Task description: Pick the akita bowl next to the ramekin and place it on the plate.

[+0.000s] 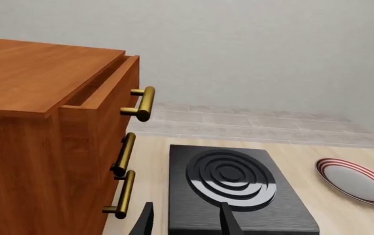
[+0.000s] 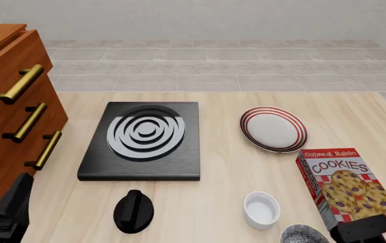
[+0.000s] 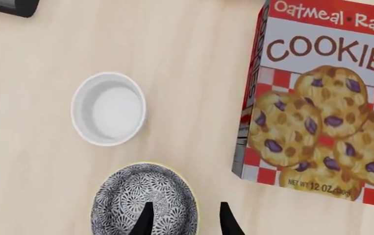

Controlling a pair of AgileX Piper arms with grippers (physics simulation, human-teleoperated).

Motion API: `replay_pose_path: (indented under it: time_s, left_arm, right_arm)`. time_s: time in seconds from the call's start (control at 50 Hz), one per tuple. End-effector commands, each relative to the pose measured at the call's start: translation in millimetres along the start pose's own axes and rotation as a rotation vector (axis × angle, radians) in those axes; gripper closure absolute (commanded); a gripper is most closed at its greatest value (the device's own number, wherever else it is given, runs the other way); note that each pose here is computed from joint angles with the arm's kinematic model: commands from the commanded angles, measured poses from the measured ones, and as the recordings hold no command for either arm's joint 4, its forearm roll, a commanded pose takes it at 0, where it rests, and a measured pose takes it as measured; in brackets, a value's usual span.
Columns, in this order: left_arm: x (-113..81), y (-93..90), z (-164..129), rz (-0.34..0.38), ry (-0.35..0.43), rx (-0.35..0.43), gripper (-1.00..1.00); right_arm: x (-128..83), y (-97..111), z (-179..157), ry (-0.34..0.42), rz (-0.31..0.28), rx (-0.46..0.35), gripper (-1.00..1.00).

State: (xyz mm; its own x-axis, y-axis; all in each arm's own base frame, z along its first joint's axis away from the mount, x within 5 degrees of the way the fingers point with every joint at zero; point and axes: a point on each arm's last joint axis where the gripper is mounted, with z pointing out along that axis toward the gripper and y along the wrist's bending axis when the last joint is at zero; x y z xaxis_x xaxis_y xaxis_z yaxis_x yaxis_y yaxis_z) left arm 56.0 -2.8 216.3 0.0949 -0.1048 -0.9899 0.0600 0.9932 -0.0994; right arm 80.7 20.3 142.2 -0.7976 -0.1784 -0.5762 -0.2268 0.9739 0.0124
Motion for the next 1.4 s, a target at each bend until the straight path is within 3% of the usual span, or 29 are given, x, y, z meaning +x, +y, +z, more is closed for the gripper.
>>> replay_pose_path:
  time_s: [0.02,0.3,0.32,0.68,1.4]
  left_arm:
    - [0.1,0.0,0,0.001,0.002,0.001,-1.0]
    - [0.9,0.0,1,0.003,0.006,0.001,-1.0]
    - [0.9,0.0,1,0.003,0.007,0.0,-1.0]
    - [0.7,0.2,1,0.004,0.005,-0.004,-1.0]
    - [0.3,0.5,0,-0.001,0.001,-0.009,-1.0]
  right_arm:
    - [5,-1,7,0.013,0.002,0.006,-1.0]
    - [6,-1,10,0.023,0.002,0.004,-1.0]
    - [5,-1,11,0.022,0.0,0.006,1.0]
    - [4,-1,4,0.006,-0.01,0.005,1.0]
    - [-21,3,-29,-0.056,-0.011,-0.021,1.0]
